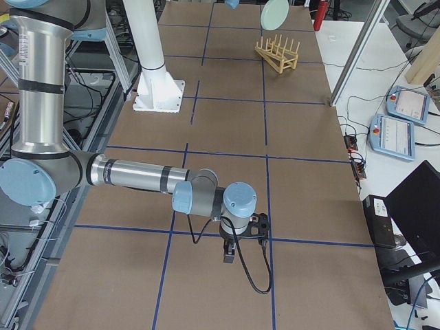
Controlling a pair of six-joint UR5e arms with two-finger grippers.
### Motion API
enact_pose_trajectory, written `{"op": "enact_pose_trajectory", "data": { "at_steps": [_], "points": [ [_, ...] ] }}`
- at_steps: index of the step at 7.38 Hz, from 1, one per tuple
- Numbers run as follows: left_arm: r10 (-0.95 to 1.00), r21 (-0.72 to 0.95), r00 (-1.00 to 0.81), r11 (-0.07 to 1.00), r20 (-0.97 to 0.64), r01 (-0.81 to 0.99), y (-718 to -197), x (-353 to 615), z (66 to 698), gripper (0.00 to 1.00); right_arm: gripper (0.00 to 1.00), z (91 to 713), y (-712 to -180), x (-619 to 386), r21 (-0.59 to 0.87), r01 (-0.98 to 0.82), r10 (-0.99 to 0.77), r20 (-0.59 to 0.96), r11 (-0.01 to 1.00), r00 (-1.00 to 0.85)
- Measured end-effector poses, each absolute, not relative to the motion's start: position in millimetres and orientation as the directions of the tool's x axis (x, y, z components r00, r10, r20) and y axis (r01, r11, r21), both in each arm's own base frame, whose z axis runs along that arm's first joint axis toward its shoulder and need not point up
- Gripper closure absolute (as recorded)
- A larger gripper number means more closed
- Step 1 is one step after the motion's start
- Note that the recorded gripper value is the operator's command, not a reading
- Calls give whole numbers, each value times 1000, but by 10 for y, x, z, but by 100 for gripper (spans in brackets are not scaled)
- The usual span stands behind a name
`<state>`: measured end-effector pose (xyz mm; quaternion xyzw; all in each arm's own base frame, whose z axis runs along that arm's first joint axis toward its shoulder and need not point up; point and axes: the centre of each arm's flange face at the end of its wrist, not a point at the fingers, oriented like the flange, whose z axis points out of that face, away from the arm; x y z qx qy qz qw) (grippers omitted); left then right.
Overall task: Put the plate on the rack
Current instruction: 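Tilt the plate upright with the left gripper above the rack pegs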
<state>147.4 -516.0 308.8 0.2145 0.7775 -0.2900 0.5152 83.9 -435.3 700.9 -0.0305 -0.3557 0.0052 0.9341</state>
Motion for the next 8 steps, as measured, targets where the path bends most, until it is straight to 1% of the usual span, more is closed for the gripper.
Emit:
{"op": "enact_pose_trajectory", "data": {
  "at_steps": [4,6,8],
  "points": [
    [9,-246,-362,718,-932,651,-5876,1718,3077,100,0,7008,-4353,840,-60,13,31,664,998,747],
    [-11,-252,-348,711,-938,657,-6062,1805,3141,100,0,7007,-4353,840,-60,13,31,664,998,747],
    [-27,-255,-335,707,-942,659,-6143,1856,3224,100,0,7008,-4353,840,-60,13,31,664,998,747]
  ]
}}
